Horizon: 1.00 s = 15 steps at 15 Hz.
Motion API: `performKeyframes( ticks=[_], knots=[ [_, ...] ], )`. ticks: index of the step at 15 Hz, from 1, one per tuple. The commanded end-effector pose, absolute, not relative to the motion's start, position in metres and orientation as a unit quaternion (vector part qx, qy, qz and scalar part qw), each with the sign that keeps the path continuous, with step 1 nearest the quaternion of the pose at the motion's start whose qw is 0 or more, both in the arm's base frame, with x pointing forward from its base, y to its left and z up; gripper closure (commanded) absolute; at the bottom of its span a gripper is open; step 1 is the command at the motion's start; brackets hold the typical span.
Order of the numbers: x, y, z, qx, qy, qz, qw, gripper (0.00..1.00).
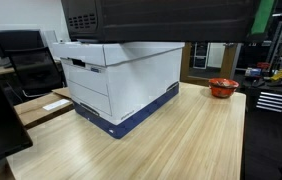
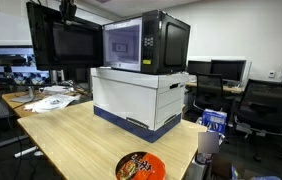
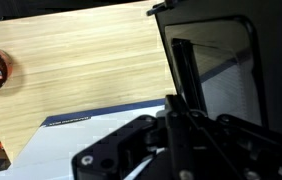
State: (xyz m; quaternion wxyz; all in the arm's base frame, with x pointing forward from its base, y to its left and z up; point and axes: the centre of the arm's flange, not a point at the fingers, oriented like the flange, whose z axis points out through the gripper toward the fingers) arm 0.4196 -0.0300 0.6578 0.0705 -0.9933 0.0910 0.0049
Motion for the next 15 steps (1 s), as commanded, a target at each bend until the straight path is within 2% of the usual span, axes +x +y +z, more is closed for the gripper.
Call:
performKeyframes(
  ticks=[1,6,8,9,10,11,13,15],
  knots=[
    [0.383,-0.024,0.635,-0.993,0.065,-0.026,0.097,1.00],
    [0.358,-0.010,0.613,-0.994,0.007,-0.036,0.102,1.00],
    [0.355,-0.009,0.606,-0.993,-0.019,-0.076,0.084,1.00],
    [0.360,-0.015,0.603,-0.994,-0.021,-0.093,0.062,0.74],
    [0.362,-0.020,0.600,-0.992,-0.021,-0.114,0.047,0.73],
    [0.366,-0.027,0.596,-0.990,-0.019,-0.133,0.035,0.68],
    [0.376,-0.049,0.582,-0.985,-0.005,-0.173,0.001,0.50],
    [0.382,-0.067,0.574,-0.983,0.010,-0.181,-0.020,0.38]
  ],
)
